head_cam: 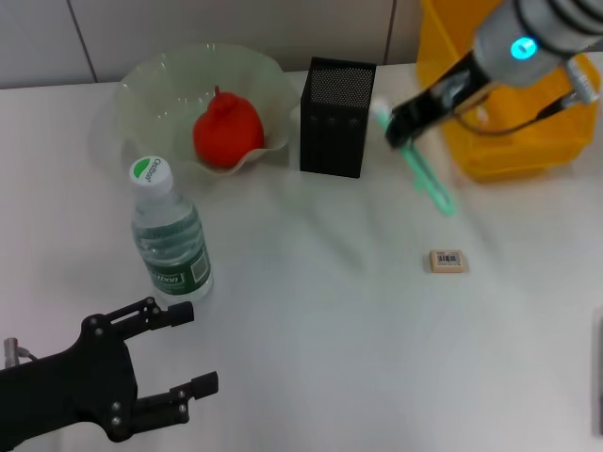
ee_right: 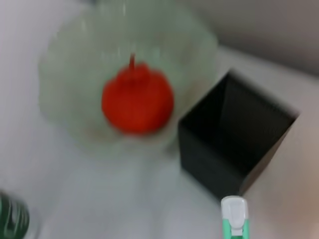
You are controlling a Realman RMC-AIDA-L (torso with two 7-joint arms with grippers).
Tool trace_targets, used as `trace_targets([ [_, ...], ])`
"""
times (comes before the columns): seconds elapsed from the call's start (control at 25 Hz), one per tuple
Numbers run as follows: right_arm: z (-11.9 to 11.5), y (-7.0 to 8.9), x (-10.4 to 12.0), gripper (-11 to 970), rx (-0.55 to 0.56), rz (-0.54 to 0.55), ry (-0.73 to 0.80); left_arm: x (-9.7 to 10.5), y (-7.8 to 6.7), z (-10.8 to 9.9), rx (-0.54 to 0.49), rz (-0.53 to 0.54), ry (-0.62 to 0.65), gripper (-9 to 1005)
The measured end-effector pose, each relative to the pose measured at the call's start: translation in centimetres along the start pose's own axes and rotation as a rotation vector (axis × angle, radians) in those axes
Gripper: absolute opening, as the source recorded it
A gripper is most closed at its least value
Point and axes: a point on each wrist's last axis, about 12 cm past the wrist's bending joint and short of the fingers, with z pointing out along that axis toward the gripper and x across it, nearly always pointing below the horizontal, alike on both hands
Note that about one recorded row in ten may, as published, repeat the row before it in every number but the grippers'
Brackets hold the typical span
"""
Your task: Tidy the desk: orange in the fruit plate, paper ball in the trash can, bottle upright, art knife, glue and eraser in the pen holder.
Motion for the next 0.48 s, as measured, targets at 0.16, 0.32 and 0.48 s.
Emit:
trace_targets([
  [0.16,-2.1,-0.5,0.0,169,0.042,-0.035,-0.14,-0.2,0.2,0.1,-0.008,0.004,-0.013,785],
  [0.32,-2.3,-0.8,-0.1,169,0.035,-0.094,-0.27,-0.5,0.4,0.2,-0.015,-0.004,-0.029,785],
  [0.48,-1.2,-1.2,-0.2,174,-0.007,-0.142,-0.384,-0.5,0.5,0.4,-0.014,-0.022,-0.04,785],
])
